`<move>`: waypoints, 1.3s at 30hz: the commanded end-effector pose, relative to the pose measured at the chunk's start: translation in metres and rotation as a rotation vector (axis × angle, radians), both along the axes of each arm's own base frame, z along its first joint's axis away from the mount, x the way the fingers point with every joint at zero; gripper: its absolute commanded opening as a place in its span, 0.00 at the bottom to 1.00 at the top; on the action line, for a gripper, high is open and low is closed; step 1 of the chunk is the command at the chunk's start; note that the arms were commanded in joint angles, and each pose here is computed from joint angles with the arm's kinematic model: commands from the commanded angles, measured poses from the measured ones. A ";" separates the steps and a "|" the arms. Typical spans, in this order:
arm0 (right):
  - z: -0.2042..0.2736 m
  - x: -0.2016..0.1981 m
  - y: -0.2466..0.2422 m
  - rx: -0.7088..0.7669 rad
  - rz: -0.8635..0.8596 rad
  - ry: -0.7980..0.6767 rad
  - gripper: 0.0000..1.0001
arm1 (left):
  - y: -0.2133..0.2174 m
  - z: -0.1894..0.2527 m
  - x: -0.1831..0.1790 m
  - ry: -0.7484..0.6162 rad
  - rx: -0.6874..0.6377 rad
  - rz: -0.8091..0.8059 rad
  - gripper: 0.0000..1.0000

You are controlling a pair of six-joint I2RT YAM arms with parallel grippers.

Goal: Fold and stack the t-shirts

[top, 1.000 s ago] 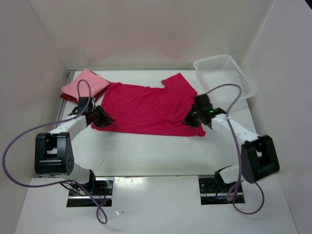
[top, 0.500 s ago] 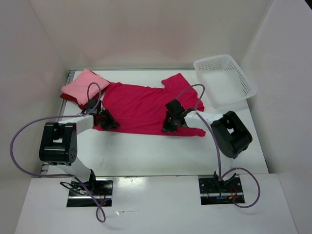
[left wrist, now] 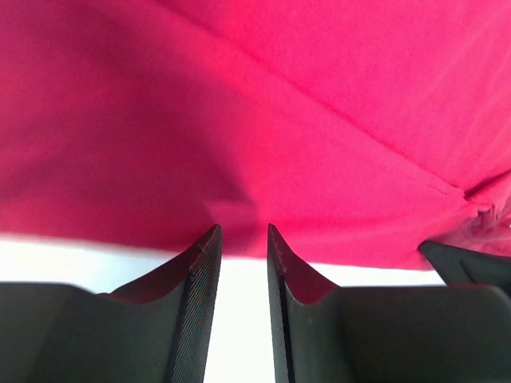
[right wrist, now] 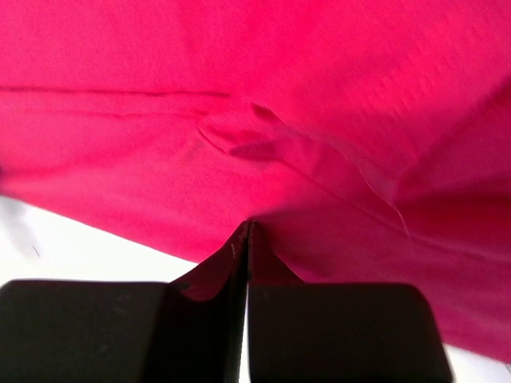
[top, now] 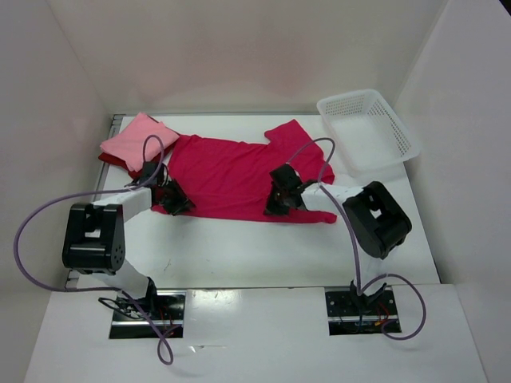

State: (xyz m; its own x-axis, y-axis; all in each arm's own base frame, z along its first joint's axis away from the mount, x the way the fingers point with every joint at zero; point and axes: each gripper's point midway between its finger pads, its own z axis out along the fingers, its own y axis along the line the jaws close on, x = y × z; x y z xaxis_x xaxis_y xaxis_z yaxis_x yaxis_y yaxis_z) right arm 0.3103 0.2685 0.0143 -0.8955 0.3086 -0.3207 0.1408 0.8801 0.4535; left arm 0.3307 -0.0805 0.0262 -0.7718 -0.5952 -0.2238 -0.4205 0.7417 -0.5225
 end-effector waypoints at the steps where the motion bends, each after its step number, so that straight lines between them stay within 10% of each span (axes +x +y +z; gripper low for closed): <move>1: -0.017 -0.035 -0.025 -0.079 0.019 0.043 0.01 | 0.008 0.022 -0.015 -0.026 0.059 -0.024 0.37; 12: -0.011 -0.103 -0.065 -0.137 0.107 0.141 0.01 | 0.022 0.069 -0.030 -0.136 0.133 -0.014 0.37; 20: 0.057 -0.042 -0.013 -0.015 0.152 -0.029 0.19 | 0.006 0.041 -0.023 -0.085 0.045 -0.048 0.37; 32: 0.068 -0.022 0.010 0.042 0.131 -0.116 0.20 | -0.013 -0.003 -0.038 0.069 -0.092 -0.015 0.37; 39: 0.074 -0.023 0.079 0.084 0.258 -0.141 0.00 | 0.006 0.037 -0.024 -0.052 -0.027 0.051 0.20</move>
State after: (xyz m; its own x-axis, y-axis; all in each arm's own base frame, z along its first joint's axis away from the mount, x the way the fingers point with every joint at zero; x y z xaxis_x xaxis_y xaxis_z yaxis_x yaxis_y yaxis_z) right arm 0.2769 0.3014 0.0667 -0.9203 0.1403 -0.3653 -0.0562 0.8764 0.4782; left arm 0.2858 -0.0852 0.0205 -0.7800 -0.6154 -0.1133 -0.4791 0.7038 -0.5245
